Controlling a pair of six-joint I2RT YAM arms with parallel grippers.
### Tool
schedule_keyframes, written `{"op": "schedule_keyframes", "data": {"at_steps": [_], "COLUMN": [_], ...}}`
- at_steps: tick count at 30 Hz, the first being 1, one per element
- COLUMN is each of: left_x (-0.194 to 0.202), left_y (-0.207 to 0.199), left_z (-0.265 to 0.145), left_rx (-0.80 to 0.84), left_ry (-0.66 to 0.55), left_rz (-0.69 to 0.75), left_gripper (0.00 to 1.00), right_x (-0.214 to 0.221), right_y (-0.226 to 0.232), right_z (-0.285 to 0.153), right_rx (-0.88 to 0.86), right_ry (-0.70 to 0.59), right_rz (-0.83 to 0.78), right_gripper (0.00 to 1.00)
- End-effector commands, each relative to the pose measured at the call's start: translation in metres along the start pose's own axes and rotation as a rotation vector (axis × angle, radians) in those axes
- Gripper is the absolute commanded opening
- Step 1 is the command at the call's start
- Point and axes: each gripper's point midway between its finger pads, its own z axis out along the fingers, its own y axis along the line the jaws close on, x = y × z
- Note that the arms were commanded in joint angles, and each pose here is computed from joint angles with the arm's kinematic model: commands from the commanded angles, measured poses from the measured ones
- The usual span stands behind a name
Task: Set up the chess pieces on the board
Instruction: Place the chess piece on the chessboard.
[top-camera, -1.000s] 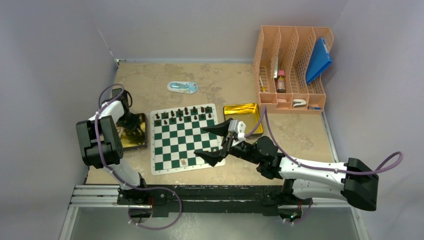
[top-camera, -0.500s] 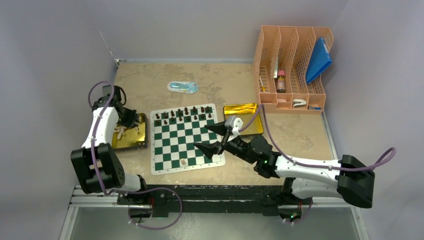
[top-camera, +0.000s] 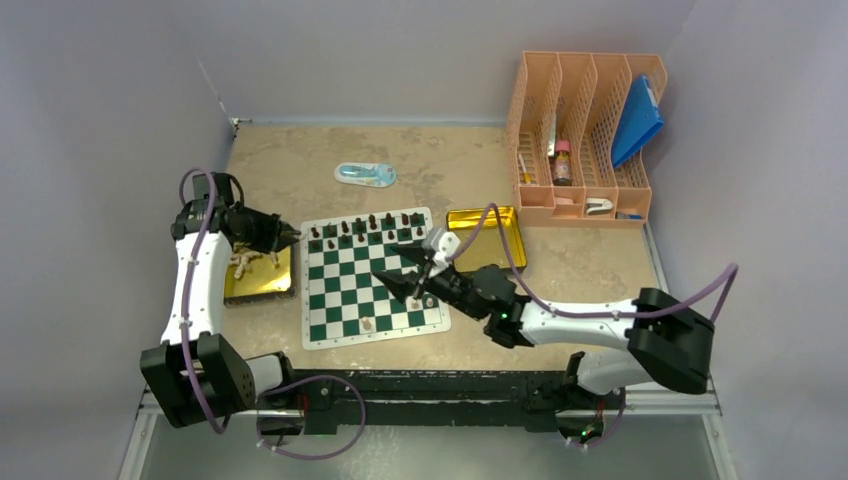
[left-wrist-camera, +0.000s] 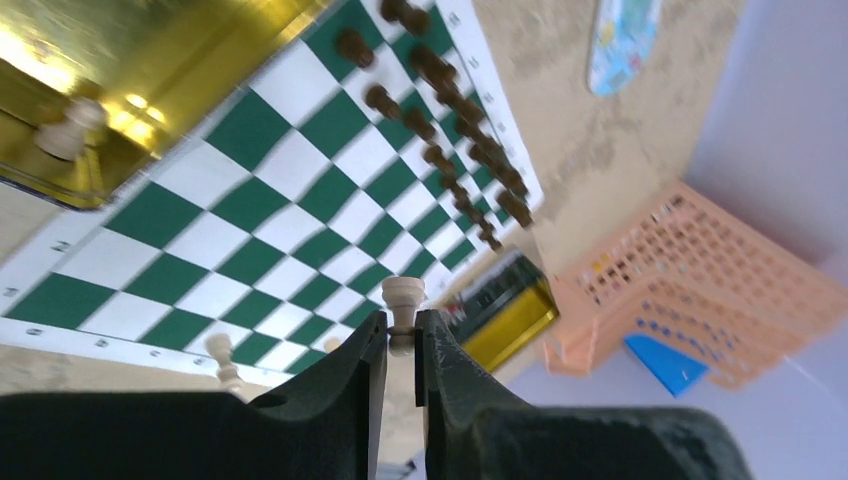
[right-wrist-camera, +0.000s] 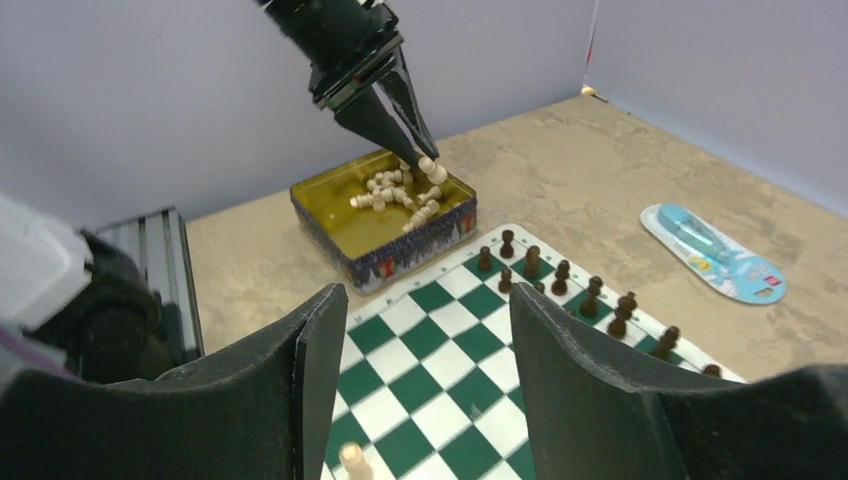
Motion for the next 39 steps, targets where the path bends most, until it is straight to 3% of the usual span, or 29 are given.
{"op": "schedule_keyframes", "data": {"at_steps": [1, 5, 10, 28, 39], "left_x": [0.029, 0.034, 0.033, 0.133, 0.186], "left_y": [-0.031, -0.033, -0.025, 0.016, 0.039], "left_z": [-0.027, -0.033, -0.026, 0.034, 0.065], "left_rx": [0.186, 0.206, 0.172, -0.08, -0.247], "left_ry": [0.142, 0.16, 0.163, 0.392, 0.442], "left_rz": [-0.004, 0.007, 0.055, 0.097, 0.154], "left_gripper": [0.14, 0.13, 0.13, 0.14, 0.15], "right_x": [-0.038, -0.018, -0.009, -0.014, -0.029], "right_y": [0.0, 0.011, 0.015, -0.017, -0.029], "right_z": [0.042, 0.063, 0.055, -0.017, -0.039], "right_rx": [0.057, 0.007, -0.006, 0.169, 0.227], "right_ry": [-0.083, -0.001, 0.061, 0.042, -0.01], "right_rz": [0.173, 0.168, 0.208, 0.236, 0.241], "right_gripper": [0.61, 0.61, 0.6, 0.62, 0.63]}}
